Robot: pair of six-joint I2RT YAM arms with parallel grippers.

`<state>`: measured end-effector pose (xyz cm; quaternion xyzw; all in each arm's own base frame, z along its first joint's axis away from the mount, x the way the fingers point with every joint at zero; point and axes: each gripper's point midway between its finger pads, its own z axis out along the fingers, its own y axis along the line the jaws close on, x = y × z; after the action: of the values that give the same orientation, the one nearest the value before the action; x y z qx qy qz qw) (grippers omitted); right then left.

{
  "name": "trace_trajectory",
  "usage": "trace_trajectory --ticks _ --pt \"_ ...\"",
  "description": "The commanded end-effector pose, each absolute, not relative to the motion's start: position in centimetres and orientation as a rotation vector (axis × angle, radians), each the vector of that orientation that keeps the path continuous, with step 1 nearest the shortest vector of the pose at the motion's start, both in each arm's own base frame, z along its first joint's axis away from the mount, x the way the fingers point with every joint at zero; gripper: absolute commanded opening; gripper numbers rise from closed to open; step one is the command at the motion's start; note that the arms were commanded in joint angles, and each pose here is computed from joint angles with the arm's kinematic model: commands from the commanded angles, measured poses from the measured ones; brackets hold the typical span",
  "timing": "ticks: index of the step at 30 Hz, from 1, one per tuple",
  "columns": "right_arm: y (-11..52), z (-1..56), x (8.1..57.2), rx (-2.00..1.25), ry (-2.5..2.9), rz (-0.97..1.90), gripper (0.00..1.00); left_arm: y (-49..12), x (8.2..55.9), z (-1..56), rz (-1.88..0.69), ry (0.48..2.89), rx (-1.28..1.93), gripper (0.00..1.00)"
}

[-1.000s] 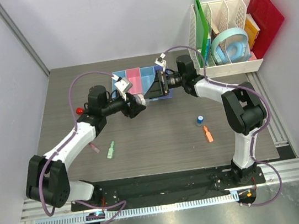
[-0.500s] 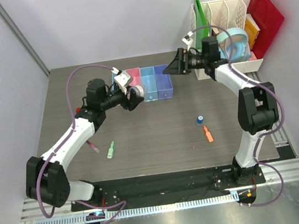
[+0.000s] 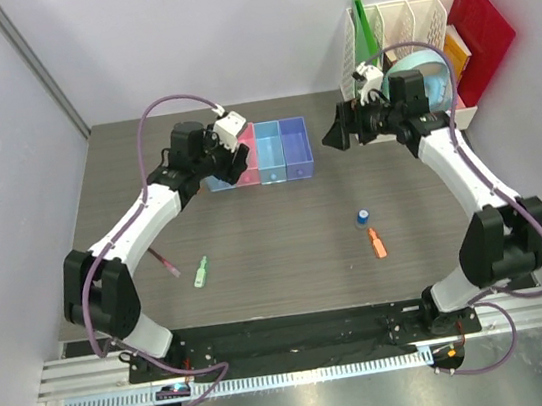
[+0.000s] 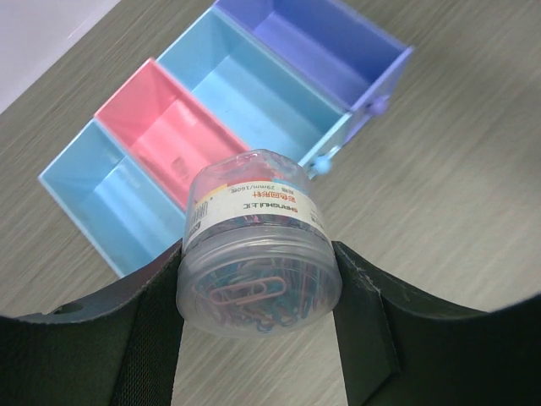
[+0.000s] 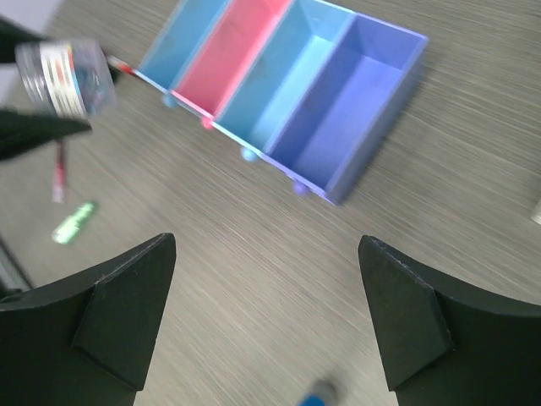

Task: Sort the stationery into containers
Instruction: Place the stationery in the storage box.

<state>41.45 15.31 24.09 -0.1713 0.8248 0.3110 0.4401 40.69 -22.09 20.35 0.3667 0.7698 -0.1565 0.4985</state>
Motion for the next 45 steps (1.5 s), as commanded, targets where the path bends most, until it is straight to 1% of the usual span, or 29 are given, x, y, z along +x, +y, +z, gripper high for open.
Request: trace_trajectory --ticks 1,2,3,5,10,15,20,34,39,45 --pt "11.8 24.9 39.1 -0.483 2.024 0.494 0.95 -20.0 43.2 20.1 -0.177 1.925 0.894 0.00" --pt "11.3 24.2 38.5 -0.498 2.032 0.459 0.96 -19.3 43.7 19.1 -0.125 1.961 0.901 0.00" --pt "10.9 25.3 37.7 -0.500 2.001 0.429 0.96 -19.1 44.3 19.4 -0.107 1.964 0.897 0.00" --pt "10.1 24.5 36.7 -0.502 2.011 0.376 0.97 -18.3 45.0 18.4 -0.052 2.002 0.895 0.00" --pt "8.8 24.6 34.2 -0.510 1.979 0.294 0.97 -16.9 47.4 18.4 0.019 2.048 0.868 0.00" --pt "8.2 23.8 33.0 -0.500 1.986 0.260 0.98 -15.4 48.7 19.1 0.083 2.090 0.837 0.00" --pt "7.6 23.7 33.0 -0.485 1.989 0.228 0.98 -14.6 49.3 19.4 0.124 2.108 0.837 0.00" --pt "7.3 23.2 33.0 -0.476 1.999 0.209 1.00 -12.5 50.5 18.1 0.066 2.186 0.751 0.00" --pt "7.2 23.2 32.8 -0.481 1.993 0.201 1.00 -12.3 51.3 16.8 -0.066 2.243 0.692 0.00" --pt "7.2 23.0 32.6 -0.486 1.989 0.202 1.00 -12.3 52.9 15.7 -0.072 2.251 0.695 0.00"
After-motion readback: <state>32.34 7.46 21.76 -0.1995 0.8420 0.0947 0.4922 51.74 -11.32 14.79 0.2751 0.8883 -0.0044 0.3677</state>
